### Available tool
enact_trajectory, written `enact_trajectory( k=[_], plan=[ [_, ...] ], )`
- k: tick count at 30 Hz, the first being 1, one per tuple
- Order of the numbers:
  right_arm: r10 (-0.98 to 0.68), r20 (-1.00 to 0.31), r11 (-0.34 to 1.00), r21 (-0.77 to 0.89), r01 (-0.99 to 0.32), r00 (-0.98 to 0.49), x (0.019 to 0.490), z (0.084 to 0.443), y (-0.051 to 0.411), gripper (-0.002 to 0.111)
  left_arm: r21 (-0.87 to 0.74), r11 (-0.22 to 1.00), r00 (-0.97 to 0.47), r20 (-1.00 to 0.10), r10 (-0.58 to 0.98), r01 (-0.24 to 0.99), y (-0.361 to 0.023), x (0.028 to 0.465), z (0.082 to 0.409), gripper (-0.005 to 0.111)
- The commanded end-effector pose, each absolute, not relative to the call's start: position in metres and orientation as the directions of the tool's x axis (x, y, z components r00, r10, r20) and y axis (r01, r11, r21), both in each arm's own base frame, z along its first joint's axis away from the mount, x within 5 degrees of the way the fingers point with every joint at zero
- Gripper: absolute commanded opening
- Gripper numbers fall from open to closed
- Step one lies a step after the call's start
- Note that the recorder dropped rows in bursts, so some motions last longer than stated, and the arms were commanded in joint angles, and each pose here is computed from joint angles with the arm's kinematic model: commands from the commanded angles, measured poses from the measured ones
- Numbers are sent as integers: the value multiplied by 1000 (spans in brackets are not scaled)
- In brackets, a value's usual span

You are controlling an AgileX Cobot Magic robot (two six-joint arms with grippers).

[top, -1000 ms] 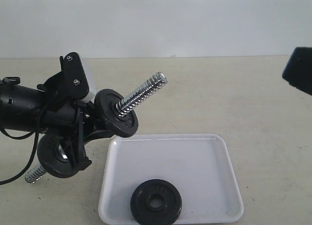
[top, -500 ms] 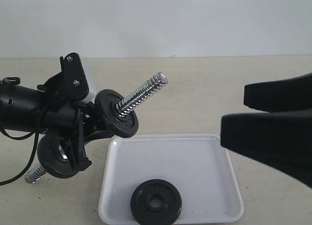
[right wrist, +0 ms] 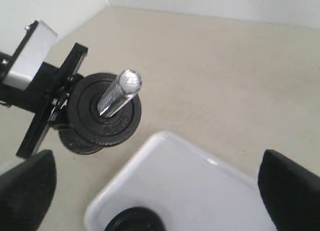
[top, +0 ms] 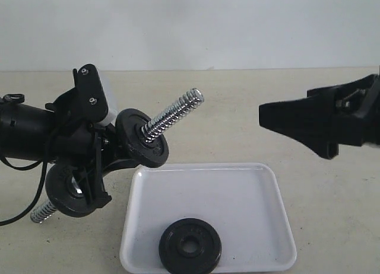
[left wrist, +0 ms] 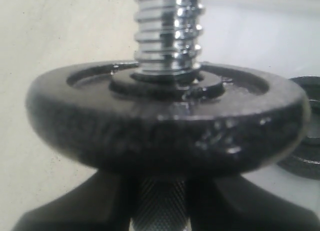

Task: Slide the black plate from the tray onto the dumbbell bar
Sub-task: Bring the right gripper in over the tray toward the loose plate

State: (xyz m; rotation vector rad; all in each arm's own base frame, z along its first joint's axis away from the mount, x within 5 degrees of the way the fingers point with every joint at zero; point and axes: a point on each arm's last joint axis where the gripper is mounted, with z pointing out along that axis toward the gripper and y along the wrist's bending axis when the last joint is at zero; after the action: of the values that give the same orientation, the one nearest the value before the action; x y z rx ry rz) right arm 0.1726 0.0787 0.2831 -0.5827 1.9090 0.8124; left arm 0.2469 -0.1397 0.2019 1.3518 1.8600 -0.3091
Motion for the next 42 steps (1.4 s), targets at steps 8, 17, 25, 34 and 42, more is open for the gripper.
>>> enact_trajectory(
  k=[8,17,25,34,42],
  plan=[
    [-579,-659,301,-721,-625,481,176,295,80,104,265,423,-65,-780,622,866,-144,248,227,4],
    [-562,-517,-8,-777,-629,645,156,281,103,104,281,424,-58,-774,630,861,-143,249,227,4],
    [-811,-290,22,-883,-468,508,171,278,115,104,288,432,-62,-770,635,855,-142,250,227,4],
    [-736,-669,551,-500,-668,-106,190,240,132,104,288,432,-62,-770,635,855,-142,250,227,4],
    [-479,-664,837,-149,-526,-574,208,230,149,104,288,432,-62,-770,635,855,-142,250,227,4]
  ],
)
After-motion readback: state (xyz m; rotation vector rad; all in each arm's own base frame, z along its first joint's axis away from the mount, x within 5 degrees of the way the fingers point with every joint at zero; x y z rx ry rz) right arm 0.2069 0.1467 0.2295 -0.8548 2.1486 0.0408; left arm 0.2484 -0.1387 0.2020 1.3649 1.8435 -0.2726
